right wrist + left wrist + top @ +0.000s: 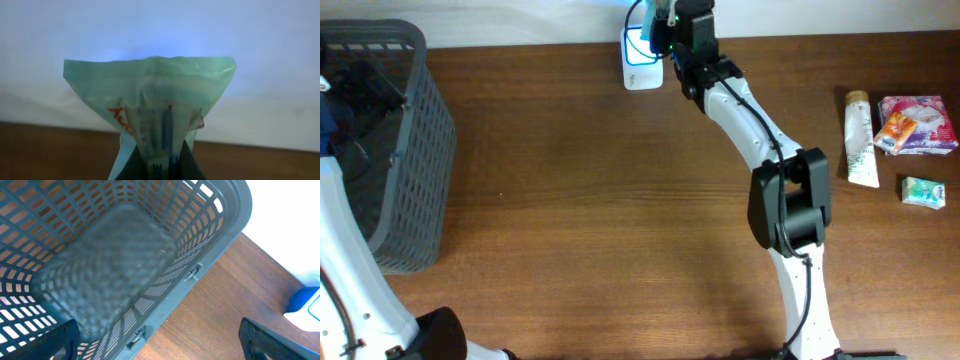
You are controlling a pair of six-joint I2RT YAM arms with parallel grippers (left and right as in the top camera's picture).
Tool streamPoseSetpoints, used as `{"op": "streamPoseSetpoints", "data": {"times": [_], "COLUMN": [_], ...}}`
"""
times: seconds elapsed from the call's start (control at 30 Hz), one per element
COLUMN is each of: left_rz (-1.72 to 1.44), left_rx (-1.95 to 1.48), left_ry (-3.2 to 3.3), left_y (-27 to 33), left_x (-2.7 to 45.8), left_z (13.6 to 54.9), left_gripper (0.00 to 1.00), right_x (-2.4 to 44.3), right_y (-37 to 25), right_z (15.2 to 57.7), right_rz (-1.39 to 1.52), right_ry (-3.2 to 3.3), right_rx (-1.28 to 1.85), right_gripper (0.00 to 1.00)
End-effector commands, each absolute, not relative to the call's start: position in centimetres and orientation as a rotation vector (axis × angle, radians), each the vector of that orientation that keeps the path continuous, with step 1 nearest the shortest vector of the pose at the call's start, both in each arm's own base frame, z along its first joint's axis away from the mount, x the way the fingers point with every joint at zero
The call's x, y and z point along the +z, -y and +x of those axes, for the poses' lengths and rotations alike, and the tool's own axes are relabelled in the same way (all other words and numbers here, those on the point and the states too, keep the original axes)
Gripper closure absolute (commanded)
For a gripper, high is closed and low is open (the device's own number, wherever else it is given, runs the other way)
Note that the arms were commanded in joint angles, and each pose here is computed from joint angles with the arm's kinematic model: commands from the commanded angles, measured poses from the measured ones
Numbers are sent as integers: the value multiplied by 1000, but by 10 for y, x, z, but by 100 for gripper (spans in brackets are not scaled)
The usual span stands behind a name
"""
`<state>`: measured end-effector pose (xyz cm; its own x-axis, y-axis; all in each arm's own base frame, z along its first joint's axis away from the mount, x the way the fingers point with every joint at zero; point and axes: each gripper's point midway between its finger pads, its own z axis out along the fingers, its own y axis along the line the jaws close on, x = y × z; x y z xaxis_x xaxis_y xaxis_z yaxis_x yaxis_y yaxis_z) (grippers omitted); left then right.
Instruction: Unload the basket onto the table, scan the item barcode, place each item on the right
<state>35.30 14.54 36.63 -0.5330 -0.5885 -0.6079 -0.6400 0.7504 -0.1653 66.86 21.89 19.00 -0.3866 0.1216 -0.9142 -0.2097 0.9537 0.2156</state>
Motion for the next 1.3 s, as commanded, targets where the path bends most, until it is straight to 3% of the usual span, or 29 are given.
{"op": "streamPoseSetpoints", "data": {"times": [0.0,0.3,0.43,0.53,0.63,0.73,0.87,0.93,1.07,1.27], "left_rz": [-905,-905,-905,-905,-905,-906,-905,-905,-905,-905], "left_rx": [119,119,119,119,119,119,119,119,119,119], "left_ry": [-2281,-2281,-2281,-2281,-2281,-2281,-2281,-2281,-2281,-2281], "left_y": [-149,-149,-149,-149,-149,-149,-149,-149,-149,-149], "left_x": [369,369,369,369,369,369,369,369,369,369], "left_z": [352,352,352,352,352,352,352,352,352,352], "left_gripper": [1,1,1,1,1,1,1,1,1,1], "right_x": [194,164,201,235,247,213,177,167,135,103], "right_y": [-256,-240,-201,-127,-13,100,202,245,290,296], "right_z": [656,653,658,643,604,553,486,449,397,391], "right_rz": [-137,-163,-33,226,459,663,917,1180,1575,1539], "right_ry": [-1956,-2049,-2008,-2036,-2128,-2306,-2462,-2420,-2362,-2431], "right_rx": [450,270,196,62,-190,-418,-572,-589,-427,-382], "right_gripper": [96,96,96,96,96,96,96,96,96,81]}}
